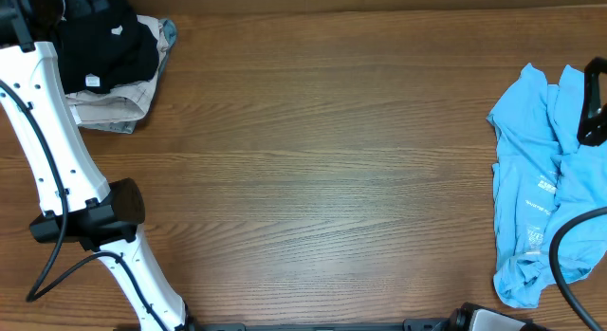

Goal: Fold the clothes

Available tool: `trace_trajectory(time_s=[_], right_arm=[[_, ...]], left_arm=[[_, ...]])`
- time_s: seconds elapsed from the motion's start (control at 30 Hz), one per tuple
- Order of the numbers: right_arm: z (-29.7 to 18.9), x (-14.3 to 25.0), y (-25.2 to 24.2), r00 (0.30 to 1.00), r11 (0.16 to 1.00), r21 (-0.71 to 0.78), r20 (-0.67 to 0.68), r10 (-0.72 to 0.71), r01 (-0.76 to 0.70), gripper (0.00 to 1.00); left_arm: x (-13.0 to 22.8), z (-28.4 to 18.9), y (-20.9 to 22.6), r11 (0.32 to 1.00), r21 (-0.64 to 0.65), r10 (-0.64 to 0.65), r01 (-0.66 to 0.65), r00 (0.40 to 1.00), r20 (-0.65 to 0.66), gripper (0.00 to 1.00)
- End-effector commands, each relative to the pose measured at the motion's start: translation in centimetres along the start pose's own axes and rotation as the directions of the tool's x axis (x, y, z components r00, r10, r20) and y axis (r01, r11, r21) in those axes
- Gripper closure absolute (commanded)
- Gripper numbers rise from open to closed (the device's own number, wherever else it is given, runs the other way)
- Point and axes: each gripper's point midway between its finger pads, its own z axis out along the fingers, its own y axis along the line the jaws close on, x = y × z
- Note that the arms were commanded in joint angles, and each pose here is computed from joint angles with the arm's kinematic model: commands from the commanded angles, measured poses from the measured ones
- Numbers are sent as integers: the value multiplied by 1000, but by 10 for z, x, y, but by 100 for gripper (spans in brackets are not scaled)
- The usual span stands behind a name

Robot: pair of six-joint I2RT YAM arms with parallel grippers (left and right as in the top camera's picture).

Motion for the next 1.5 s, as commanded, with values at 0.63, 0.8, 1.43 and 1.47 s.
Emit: trace_trajectory(time_s=[0.63, 0.8, 1.43, 1.47], right_arm=[[82, 81, -5, 988, 991, -79, 118, -102, 112, 0], [107, 146, -21, 974, 986, -105, 199, -106, 128, 0], [111, 266, -22, 875, 942, -250, 477, -82, 225, 0], [109, 264, -21, 869, 941, -251, 489, -80, 228, 0]], left_arm=[[-1, -2, -3, 1000, 14, -2, 1, 1000, 5, 0], [-1, -2, -3, 1000, 14, -2, 1, 1000, 5, 0], [-1, -2, -3, 1000, 14, -2, 1, 1000, 5, 0], [-1, -2, -3, 1000, 14, -2, 1, 1000, 5, 0]])
